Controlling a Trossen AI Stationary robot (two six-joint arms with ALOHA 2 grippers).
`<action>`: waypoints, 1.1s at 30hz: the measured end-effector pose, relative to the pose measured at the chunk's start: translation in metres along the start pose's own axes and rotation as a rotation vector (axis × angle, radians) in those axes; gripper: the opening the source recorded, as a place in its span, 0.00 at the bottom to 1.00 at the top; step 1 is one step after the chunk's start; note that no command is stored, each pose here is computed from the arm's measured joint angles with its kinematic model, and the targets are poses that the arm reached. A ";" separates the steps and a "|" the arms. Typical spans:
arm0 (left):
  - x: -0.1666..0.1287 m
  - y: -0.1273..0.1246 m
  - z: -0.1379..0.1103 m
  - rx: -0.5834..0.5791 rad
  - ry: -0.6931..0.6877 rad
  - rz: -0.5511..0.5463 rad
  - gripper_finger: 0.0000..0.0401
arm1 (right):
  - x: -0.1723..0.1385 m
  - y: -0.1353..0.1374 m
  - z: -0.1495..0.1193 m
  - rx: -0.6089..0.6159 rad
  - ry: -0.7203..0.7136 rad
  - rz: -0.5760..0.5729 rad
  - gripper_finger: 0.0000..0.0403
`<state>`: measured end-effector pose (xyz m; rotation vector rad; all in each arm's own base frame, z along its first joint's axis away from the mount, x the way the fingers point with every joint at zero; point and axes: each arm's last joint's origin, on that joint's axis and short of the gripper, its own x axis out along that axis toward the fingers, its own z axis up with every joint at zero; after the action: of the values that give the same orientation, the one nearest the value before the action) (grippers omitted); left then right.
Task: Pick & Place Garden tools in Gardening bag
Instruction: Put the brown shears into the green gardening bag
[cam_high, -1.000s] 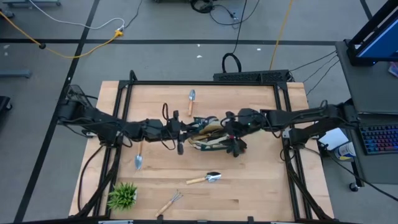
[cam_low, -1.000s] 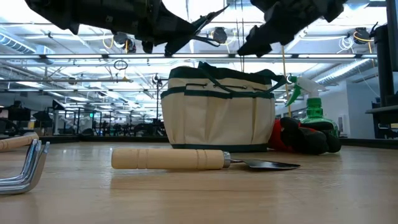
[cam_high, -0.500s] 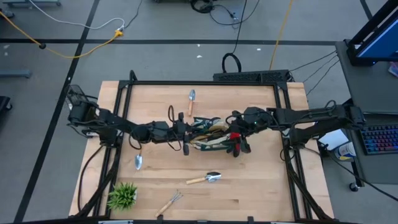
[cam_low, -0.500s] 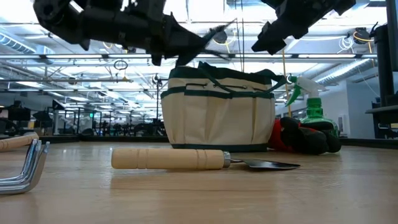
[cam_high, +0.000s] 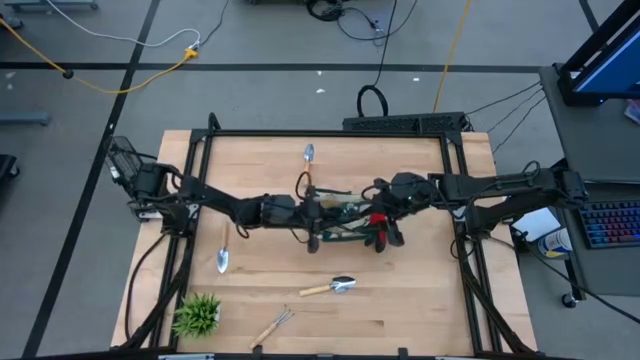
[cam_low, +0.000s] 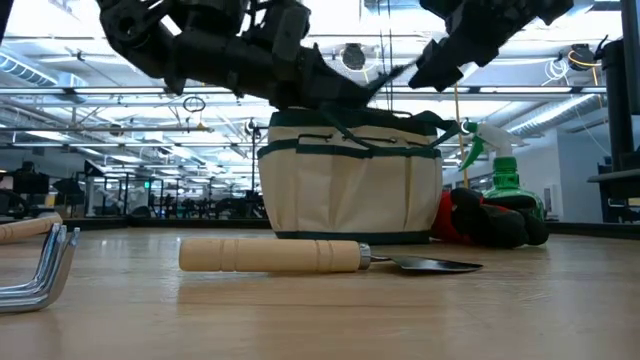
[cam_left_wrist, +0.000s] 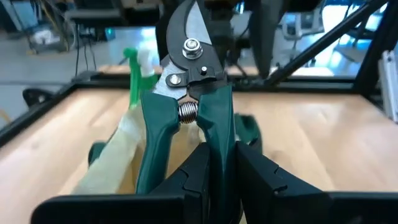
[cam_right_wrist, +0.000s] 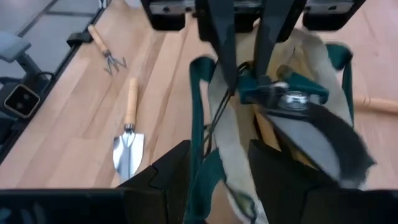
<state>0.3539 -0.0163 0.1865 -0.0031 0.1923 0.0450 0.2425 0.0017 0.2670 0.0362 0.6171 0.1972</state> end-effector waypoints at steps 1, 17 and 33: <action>0.000 0.002 -0.002 -0.012 0.018 0.007 0.15 | 0.000 0.000 -0.001 0.002 0.010 0.001 0.39; -0.002 0.016 -0.001 -0.095 0.047 0.047 0.15 | 0.000 0.000 -0.005 0.009 0.048 0.003 0.39; -0.010 0.021 -0.002 0.001 0.154 0.189 0.15 | 0.007 -0.001 -0.024 0.020 0.102 0.004 0.39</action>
<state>0.3423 0.0039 0.1861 0.0126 0.3466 0.2339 0.2343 0.0019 0.2436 0.0473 0.7206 0.1979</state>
